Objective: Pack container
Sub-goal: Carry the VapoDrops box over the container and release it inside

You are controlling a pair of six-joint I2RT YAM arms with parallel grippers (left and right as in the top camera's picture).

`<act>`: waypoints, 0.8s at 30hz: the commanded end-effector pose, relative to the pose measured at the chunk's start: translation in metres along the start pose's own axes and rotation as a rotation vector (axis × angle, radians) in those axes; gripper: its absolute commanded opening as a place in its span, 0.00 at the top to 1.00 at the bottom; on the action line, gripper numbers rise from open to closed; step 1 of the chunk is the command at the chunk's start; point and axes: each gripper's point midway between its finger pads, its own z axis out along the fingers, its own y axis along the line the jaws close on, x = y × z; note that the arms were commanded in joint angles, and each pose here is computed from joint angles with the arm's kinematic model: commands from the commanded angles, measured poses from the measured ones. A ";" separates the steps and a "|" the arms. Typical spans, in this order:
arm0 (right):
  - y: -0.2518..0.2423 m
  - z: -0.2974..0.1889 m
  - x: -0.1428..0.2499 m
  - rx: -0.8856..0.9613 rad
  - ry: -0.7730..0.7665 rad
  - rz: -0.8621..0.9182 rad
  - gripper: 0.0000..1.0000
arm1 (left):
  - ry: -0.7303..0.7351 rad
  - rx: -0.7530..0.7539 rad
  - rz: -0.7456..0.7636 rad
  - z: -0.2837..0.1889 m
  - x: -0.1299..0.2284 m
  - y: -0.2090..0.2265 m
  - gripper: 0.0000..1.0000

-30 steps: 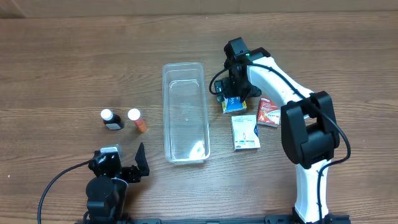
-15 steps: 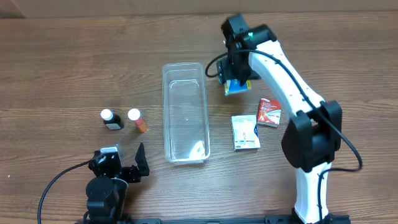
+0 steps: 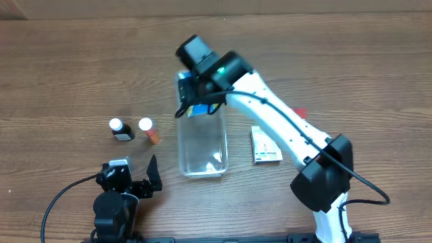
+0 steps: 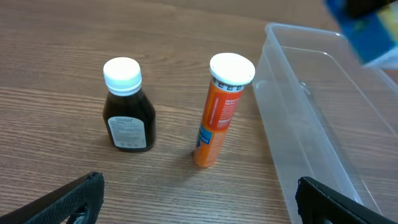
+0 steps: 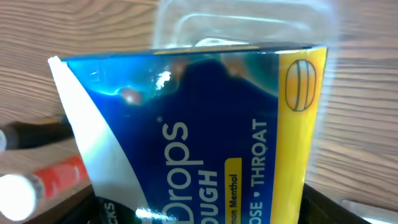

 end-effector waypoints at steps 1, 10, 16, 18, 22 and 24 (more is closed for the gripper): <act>-0.008 0.020 0.001 0.005 -0.020 0.071 0.19 | -0.005 0.007 0.017 0.000 0.000 -0.001 0.00; -0.015 0.052 0.006 -0.003 -0.038 0.101 0.19 | -0.005 0.007 0.017 0.000 0.000 -0.001 0.00; -0.013 0.060 0.002 -0.012 -0.056 0.101 0.19 | -0.005 0.007 0.017 0.000 0.000 -0.001 0.00; -0.013 0.065 0.001 -0.014 -0.059 0.101 0.18 | -0.005 0.007 0.017 0.000 0.000 -0.001 0.00; -0.017 0.073 0.002 0.009 -0.057 0.097 0.10 | -0.005 0.007 0.017 0.000 0.000 -0.001 0.00; -0.015 0.073 0.000 0.005 -0.066 0.067 0.08 | -0.005 0.007 0.017 0.000 0.000 -0.001 0.00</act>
